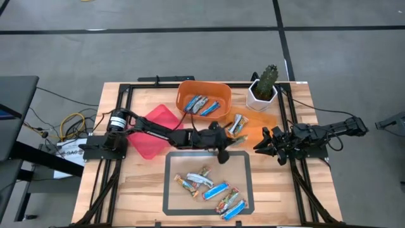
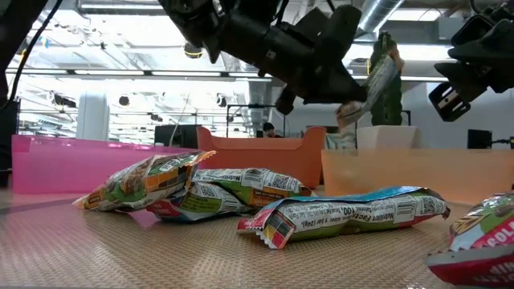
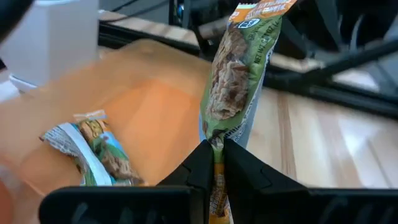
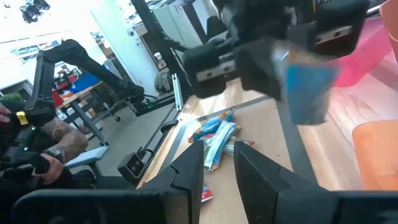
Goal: Pick and place Granola Bars by type
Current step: Put the top yellow granola bar into the light orange bin
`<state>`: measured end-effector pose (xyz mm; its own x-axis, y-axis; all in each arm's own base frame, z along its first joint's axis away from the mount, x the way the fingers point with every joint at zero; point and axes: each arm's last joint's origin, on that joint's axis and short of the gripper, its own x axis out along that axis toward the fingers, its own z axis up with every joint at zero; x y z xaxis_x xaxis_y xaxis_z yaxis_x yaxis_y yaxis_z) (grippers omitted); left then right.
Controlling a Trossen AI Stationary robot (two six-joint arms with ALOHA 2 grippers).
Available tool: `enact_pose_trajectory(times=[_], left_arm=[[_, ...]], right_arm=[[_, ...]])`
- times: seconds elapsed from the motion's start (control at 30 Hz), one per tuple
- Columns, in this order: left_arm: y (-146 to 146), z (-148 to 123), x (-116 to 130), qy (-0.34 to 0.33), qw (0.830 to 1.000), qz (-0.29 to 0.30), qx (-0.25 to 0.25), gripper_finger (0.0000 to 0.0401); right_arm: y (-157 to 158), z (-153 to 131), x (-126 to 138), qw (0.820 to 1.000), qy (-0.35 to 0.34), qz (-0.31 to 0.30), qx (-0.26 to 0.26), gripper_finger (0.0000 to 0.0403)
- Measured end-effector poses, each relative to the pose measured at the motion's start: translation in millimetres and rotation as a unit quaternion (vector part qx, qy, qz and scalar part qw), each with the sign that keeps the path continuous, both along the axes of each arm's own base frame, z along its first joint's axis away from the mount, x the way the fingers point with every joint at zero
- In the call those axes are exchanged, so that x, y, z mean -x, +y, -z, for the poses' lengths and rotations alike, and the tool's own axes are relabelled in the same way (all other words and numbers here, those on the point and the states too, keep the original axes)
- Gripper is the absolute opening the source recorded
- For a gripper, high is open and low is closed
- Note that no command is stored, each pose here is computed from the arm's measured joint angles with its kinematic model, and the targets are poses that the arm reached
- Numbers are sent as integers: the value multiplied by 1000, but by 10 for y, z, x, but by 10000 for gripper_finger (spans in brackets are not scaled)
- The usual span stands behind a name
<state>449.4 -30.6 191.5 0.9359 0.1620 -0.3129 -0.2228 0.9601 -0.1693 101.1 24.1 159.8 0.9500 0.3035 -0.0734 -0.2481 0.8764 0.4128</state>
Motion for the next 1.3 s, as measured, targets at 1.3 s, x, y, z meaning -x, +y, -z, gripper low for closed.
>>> enact_pose_trajectory(times=[1.3], left_arm=[[654,73,43,-27,957,-218,187,24]], right_arm=[[0,0,0,1000,0,0,0,82]])
